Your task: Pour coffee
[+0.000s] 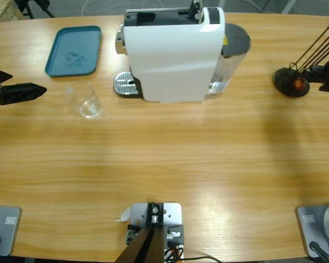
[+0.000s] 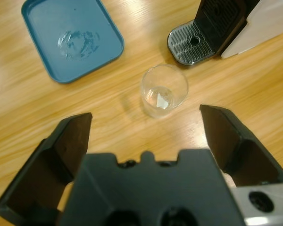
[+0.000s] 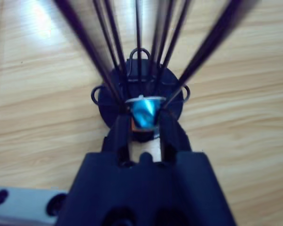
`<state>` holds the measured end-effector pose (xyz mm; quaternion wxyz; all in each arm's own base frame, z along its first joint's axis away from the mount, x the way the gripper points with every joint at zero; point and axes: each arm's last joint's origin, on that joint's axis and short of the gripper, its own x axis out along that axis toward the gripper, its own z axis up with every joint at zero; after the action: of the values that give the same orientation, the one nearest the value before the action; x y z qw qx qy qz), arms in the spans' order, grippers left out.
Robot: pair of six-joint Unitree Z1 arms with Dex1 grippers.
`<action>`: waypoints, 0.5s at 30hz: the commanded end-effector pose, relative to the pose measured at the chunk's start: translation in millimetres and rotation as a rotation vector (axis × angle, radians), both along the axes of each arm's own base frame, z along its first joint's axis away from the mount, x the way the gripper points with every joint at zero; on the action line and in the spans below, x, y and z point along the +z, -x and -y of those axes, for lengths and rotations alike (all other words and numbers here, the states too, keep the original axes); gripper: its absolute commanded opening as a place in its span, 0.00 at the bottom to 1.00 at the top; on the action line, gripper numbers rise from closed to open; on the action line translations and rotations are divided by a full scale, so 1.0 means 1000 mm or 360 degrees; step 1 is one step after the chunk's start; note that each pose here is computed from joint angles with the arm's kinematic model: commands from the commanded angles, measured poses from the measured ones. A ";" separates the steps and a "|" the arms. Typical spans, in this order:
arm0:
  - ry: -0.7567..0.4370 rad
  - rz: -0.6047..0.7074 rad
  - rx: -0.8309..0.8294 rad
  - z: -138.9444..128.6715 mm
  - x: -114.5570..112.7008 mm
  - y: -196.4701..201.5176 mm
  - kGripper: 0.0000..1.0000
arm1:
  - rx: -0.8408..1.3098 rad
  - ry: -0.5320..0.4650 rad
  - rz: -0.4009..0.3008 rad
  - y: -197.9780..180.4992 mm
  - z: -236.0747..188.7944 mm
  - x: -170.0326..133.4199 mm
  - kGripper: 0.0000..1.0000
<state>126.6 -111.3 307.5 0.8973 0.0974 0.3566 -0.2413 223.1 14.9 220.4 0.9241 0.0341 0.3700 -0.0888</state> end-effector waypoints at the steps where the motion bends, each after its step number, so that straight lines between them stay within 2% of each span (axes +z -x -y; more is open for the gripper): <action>1: -0.0076 -0.0060 0.0002 0.002 -0.017 -0.001 0.99 | -0.0033 0.0025 0.0102 0.009 0.004 0.049 0.00; 6: -0.0075 -0.0059 0.0002 0.002 -0.017 -0.001 0.99 | -0.0027 0.0031 0.0113 0.012 0.004 0.067 0.00; 7: -0.0075 -0.0059 0.0003 0.002 -0.017 -0.001 0.99 | -0.0027 0.0031 0.0108 0.012 0.004 0.067 0.09; 8: -0.0074 -0.0057 0.0003 0.002 -0.017 0.000 0.99 | -0.0034 0.0032 0.0111 0.013 0.004 0.067 0.27; 9: -0.0073 -0.0057 0.0002 0.002 -0.017 0.000 0.99 | -0.0041 0.0031 0.0112 0.014 0.005 0.066 0.32; 15: -0.0073 -0.0061 -0.0001 0.002 -0.017 -0.001 0.99 | -0.0067 0.0031 0.0064 0.028 0.007 0.038 0.32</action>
<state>127.0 -111.6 306.7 0.8967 0.0982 0.3581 -0.2410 214.0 12.7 282.4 0.9350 0.0346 0.3396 -0.0962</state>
